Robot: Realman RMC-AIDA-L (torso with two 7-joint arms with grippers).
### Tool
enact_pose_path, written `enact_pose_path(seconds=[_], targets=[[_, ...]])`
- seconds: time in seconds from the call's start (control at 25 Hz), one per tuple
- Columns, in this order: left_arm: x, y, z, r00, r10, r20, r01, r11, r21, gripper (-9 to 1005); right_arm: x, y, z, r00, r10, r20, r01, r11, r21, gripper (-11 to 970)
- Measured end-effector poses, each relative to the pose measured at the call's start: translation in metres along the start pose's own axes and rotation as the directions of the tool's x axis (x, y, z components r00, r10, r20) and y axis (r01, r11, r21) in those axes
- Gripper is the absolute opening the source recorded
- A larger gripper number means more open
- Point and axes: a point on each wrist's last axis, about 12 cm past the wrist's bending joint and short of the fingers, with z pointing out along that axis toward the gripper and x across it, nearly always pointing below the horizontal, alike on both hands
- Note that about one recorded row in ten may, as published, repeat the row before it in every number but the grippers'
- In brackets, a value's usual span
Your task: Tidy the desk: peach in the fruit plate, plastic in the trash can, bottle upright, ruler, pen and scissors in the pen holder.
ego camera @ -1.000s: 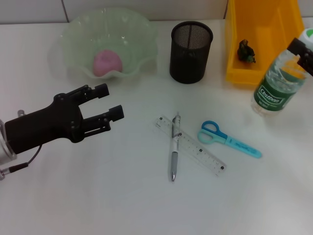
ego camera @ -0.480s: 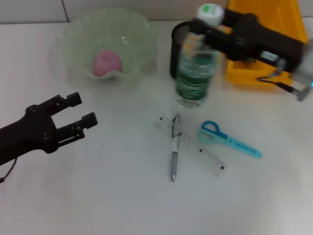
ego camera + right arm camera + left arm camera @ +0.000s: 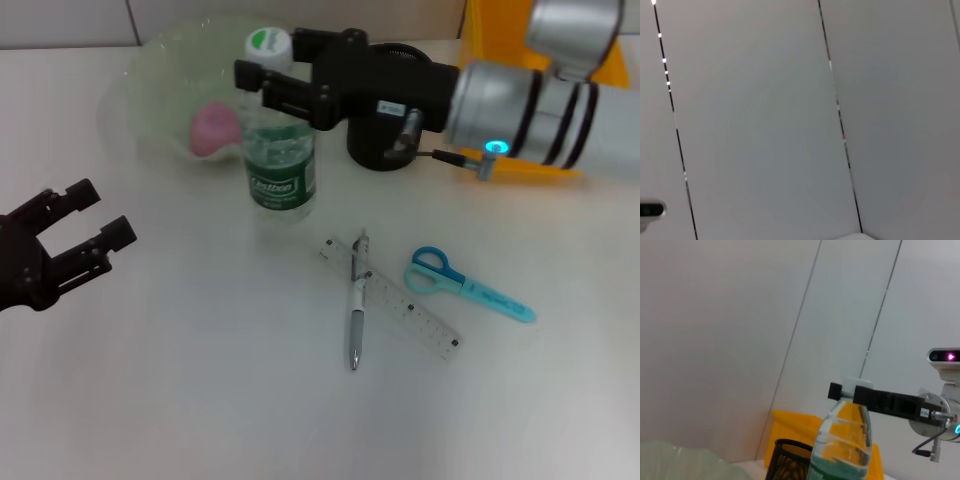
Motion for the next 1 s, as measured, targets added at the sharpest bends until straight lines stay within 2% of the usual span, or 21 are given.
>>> enact_pose_path(seconds=[0.36,0.56,1.0], targets=[[0.000,-0.001,0.006,1.000,0.018,0.023,-0.018,1.000,0.002,799,-0.002,0.003,0.031,0.998,0.007,-0.058,-0.007,1.000,-0.003,436],[-0.001,-0.002,0.013,0.999,0.027,0.040,-0.027,1.000,0.010,798,-0.002,0.001,0.039,0.996,0.008,-0.088,-0.006,1.000,0.019,436],[-0.006,-0.001,0.031,0.996,0.054,0.065,-0.056,0.998,0.032,798,0.002,-0.003,0.040,0.992,0.000,-0.124,0.007,0.998,0.058,436]])
